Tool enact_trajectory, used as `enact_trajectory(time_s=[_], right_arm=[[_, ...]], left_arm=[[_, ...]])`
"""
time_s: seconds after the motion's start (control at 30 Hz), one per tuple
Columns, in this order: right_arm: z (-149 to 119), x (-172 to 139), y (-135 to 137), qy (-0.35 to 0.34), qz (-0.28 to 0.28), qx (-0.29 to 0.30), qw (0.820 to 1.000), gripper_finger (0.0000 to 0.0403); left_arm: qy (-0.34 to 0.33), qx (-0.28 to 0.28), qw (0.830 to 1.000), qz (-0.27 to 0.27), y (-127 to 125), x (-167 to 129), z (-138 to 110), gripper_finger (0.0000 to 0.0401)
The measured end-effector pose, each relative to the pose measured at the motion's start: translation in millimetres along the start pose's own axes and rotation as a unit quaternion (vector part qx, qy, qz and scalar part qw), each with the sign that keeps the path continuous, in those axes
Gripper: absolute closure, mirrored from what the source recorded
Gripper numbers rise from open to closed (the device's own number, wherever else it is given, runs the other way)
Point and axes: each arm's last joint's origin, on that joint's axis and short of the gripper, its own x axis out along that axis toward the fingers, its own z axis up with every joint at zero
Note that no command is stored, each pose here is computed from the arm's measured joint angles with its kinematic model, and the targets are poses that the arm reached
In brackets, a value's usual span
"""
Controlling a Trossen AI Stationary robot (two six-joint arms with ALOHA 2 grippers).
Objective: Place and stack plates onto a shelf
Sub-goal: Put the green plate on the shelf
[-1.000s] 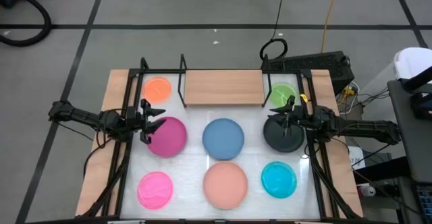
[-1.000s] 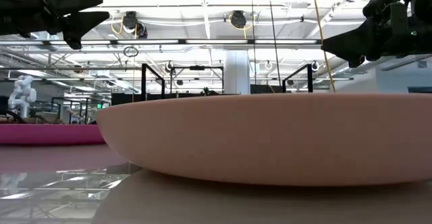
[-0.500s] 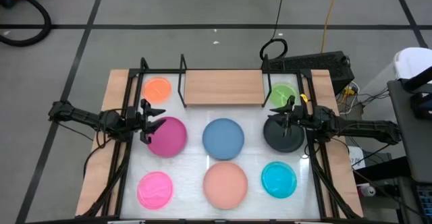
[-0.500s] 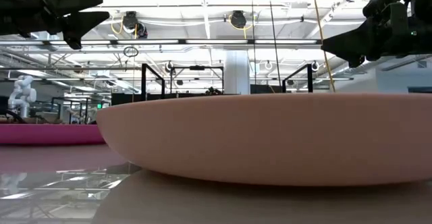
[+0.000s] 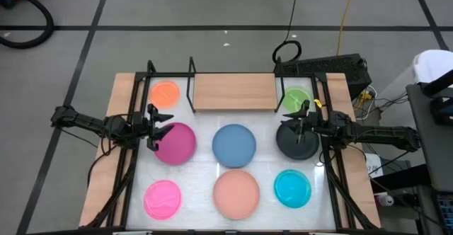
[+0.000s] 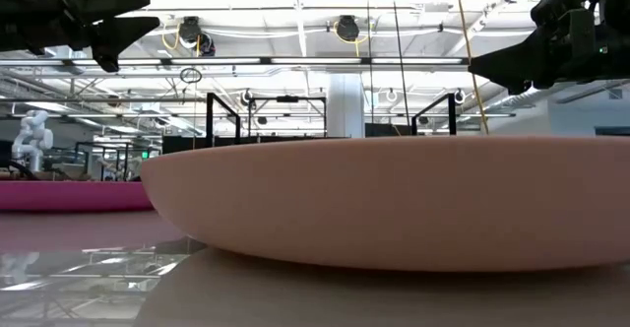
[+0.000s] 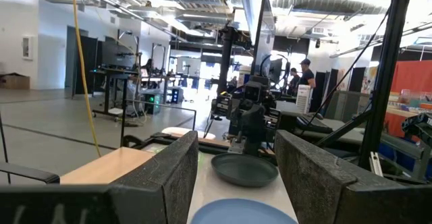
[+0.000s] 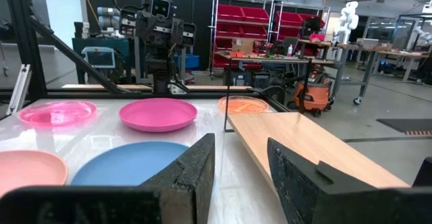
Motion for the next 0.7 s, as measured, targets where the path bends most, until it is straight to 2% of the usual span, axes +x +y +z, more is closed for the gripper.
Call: enact_trajectory(time_s=[0.47, 0.7], right_arm=[[6, 0, 0, -0.030, -0.003, -0.014, 0.999, 0.0284], [14, -1, -1, -0.074, -0.002, 0.048, 0.996, 0.0284]], left_arm=[[0.000, 0.000, 1.000, 0.000, 0, 0, 0, 0.0199], [0.000, 0.000, 1.000, 0.000, 0, 0, 0, 0.0199]])
